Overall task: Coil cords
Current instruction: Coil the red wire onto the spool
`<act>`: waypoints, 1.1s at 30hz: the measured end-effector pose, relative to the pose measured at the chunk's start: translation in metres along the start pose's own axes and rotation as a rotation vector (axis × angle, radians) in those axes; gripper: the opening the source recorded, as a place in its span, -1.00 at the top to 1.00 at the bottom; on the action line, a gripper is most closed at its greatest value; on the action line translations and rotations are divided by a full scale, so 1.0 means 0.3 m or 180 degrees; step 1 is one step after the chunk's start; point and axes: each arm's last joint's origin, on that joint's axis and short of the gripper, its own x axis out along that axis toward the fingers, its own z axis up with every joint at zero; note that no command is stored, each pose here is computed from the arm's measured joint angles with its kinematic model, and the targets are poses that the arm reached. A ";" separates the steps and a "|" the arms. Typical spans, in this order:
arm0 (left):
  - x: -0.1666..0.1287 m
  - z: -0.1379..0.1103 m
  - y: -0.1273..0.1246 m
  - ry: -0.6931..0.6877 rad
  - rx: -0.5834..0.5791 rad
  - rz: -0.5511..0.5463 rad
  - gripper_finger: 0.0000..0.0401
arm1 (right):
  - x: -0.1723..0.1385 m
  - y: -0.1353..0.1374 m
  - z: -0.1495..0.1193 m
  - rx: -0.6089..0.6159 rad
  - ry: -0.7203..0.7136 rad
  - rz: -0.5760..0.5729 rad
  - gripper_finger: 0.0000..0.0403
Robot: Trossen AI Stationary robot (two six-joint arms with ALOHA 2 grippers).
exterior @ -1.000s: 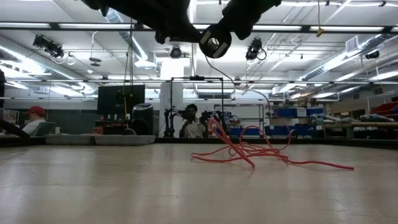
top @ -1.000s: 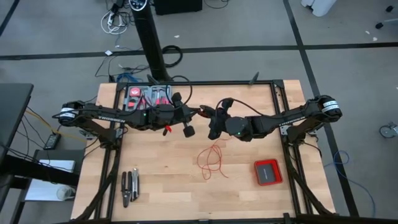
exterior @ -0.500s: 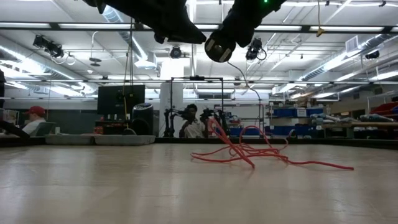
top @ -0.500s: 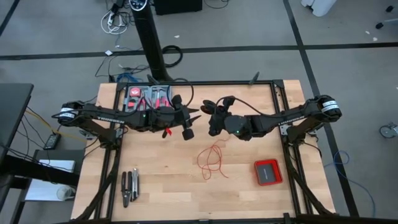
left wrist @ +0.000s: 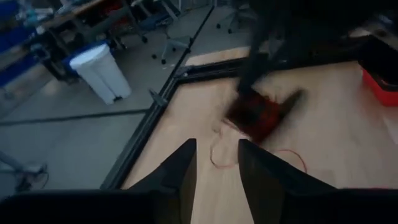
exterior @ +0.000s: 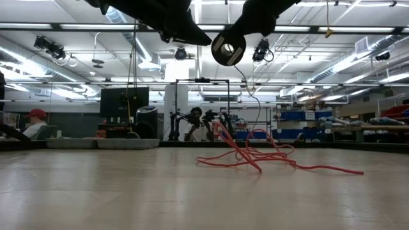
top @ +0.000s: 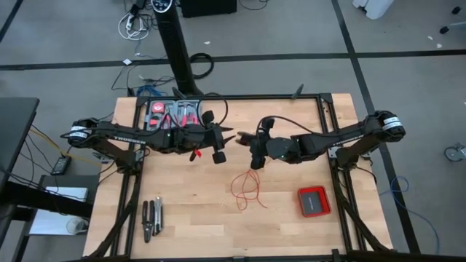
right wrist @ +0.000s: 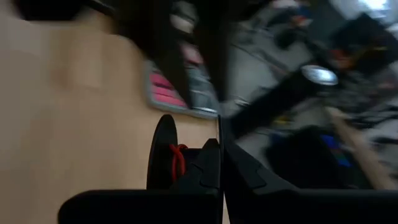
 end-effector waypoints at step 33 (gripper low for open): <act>-0.004 0.001 -0.022 -0.0100 0.0353 -0.0491 0.99 | 0.021 -0.054 0.003 0.0673 -0.0378 0.0927 0.58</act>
